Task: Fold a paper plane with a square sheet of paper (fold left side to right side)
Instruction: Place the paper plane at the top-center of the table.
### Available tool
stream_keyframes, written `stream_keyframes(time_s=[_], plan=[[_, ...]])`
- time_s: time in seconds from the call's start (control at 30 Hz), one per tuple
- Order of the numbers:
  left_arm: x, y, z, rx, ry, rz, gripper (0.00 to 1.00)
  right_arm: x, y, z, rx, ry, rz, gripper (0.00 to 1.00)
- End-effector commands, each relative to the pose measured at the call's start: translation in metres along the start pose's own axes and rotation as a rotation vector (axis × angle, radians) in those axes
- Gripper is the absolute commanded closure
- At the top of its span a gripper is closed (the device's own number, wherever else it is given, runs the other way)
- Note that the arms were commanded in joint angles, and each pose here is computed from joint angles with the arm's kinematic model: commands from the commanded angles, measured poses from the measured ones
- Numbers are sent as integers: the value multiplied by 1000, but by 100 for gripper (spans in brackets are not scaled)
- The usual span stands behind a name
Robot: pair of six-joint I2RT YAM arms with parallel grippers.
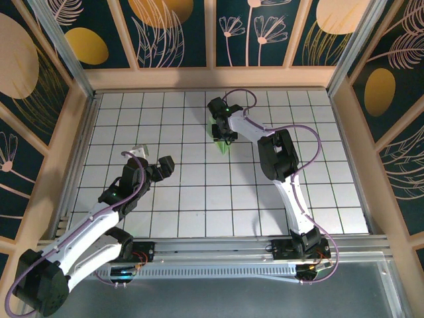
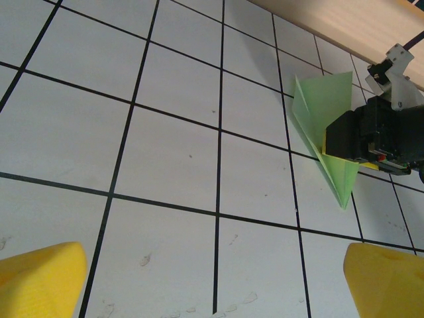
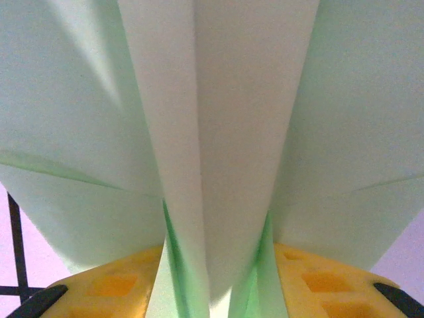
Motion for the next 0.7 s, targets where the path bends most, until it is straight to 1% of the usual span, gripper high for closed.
stream_keyframes(time_s=[0.0,0.67], plan=[[10,-3,3,-9,-20,13,1,-6,-5,9,-34,3,31,60],[4,0,2,-2,-12,24,1,-14,-9,4,-38,18,56,60]])
Point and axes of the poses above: each hand's point on the last joint's axis, 136 mm out from that joint toward the fingers, its own z axis back along the fingers, its own y axis along the line the jaws close on, x = y × z, the point moved 6 cm from there along z, back along the fingers, and after that the axes turned 14 degrees about -z, right-handed, at the moved point
